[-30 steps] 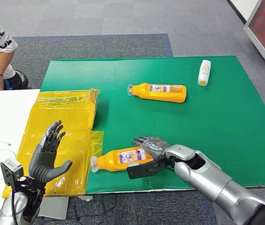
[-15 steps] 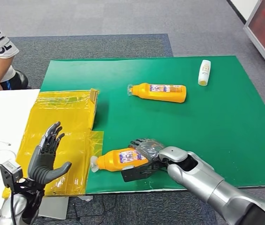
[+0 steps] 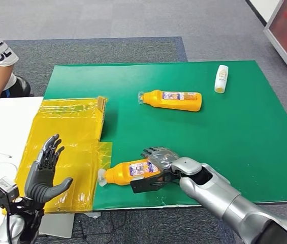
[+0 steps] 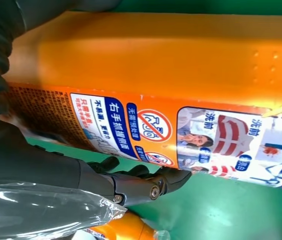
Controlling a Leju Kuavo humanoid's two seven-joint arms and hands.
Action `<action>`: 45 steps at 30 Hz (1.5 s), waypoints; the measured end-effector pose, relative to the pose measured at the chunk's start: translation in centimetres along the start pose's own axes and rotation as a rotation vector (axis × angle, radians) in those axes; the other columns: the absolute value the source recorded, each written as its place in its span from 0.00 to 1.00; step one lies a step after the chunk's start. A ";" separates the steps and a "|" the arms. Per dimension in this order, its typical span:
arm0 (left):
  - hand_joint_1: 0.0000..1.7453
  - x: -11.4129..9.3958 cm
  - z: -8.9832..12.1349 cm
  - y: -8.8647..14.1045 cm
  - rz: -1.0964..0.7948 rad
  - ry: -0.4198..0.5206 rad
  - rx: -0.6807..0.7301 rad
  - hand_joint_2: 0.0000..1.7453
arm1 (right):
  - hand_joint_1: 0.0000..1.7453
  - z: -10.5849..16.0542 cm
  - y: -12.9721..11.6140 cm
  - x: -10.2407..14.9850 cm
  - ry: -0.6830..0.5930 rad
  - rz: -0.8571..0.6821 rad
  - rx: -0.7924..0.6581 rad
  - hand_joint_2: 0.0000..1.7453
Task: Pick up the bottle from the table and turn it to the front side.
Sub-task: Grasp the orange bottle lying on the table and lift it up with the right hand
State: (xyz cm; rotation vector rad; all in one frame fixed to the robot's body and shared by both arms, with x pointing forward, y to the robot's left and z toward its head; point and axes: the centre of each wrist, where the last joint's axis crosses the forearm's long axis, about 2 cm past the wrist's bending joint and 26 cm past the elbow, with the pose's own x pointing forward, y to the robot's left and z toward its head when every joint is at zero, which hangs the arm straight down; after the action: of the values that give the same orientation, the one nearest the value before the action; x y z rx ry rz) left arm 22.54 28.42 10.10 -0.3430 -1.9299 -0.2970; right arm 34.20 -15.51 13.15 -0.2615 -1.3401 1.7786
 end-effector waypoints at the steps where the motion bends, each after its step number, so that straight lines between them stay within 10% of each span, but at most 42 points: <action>1: 0.00 0.0 0.0 0.0 -0.001 0.001 0.000 1.00 | 0.00 0.0 0.0 0.0 0.002 0.002 -0.001 1.00; 19: 0.00 0.1 0.3 0.1 -0.009 0.005 0.002 1.00 | 0.07 -0.1 -0.2 -0.4 0.022 0.006 0.020 1.00; 24: 0.00 0.2 0.4 0.0 -0.013 0.003 0.000 1.00 | 0.97 -0.1 -0.2 -0.4 0.021 0.001 0.023 1.00; 45: 0.00 0.4 -0.4 0.1 -0.014 -0.020 -0.027 1.00 | 1.00 1.3 0.7 -2.8 -0.180 -0.391 -0.074 1.00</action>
State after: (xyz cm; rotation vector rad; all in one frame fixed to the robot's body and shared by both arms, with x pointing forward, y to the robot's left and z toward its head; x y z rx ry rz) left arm 22.74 28.41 10.67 -0.3514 -1.9504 -0.3308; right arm 34.72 -18.43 12.23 0.1196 -1.4706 1.4504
